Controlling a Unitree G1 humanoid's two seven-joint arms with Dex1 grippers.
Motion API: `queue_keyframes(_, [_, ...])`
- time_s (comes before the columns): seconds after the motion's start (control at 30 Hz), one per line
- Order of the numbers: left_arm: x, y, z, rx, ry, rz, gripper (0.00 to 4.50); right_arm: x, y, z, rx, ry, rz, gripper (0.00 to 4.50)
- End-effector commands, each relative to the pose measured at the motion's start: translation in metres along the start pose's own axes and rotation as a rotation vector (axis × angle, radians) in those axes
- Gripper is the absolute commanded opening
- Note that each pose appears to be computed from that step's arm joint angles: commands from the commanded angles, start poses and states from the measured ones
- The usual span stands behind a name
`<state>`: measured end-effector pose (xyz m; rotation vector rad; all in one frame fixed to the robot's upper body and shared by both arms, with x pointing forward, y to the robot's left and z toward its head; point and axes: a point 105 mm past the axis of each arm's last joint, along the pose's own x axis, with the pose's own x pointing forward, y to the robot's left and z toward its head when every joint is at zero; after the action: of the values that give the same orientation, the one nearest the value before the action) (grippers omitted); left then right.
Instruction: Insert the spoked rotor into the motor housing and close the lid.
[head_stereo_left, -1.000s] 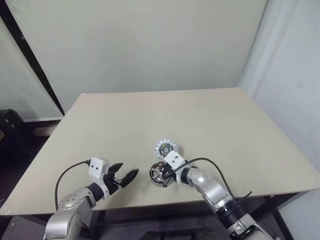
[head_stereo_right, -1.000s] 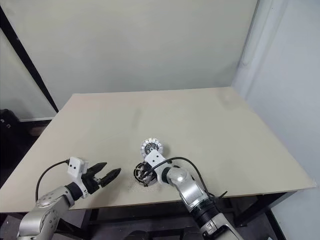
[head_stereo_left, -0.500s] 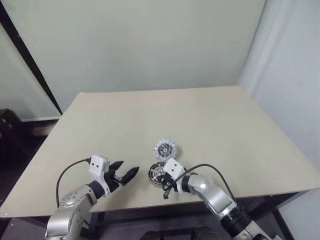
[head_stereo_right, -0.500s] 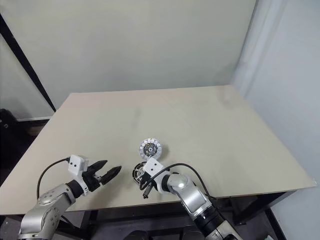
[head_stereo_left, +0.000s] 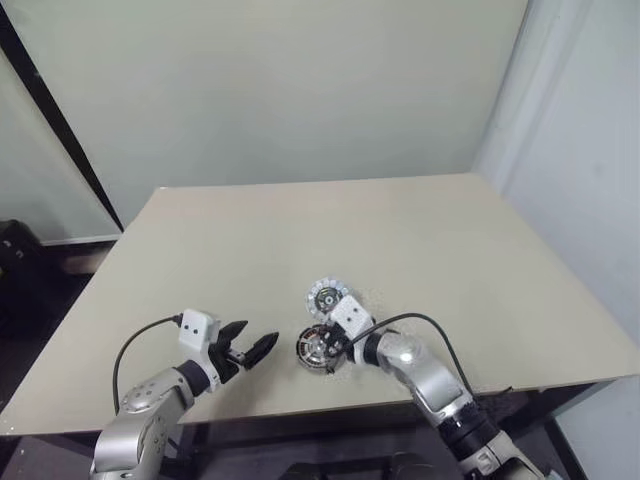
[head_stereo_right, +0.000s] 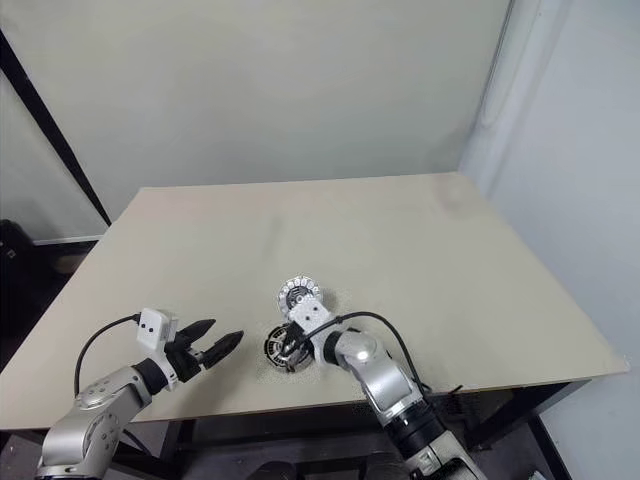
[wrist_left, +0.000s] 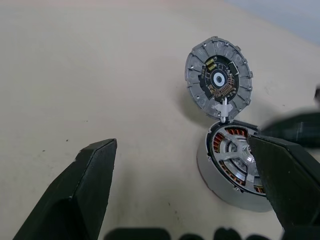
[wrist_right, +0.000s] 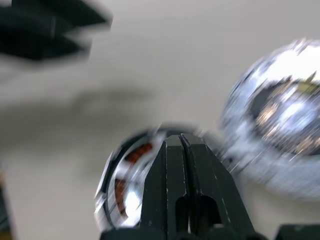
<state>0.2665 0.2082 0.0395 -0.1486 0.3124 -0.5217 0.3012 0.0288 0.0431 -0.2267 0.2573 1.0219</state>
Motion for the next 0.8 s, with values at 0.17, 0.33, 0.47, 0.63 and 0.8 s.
queue_keyframes(0.17, [0.002, -0.002, 0.008, 0.030, -0.025, -0.012, 4.50, 0.004, -0.001, -0.027, -0.010, 0.094, 0.000, 0.04])
queue_keyframes(0.33, [0.002, -0.003, 0.009, 0.030, -0.029, -0.012, 4.50, 0.001, -0.003, -0.046, 0.011, 0.131, -0.013, 0.04])
queue_keyframes(0.47, [0.002, -0.003, 0.009, 0.028, -0.027, -0.013, 4.50, -0.001, -0.011, -0.027, -0.009, 0.068, -0.037, 0.41])
queue_keyframes(0.63, [0.003, -0.005, 0.008, 0.024, -0.021, -0.018, 4.50, -0.008, -0.018, 0.004, -0.073, 0.008, -0.038, 1.89])
queue_keyframes(0.8, [0.004, -0.005, 0.008, 0.025, -0.014, -0.022, 4.50, -0.025, -0.020, 0.026, -0.176, 0.054, 0.040, 3.78])
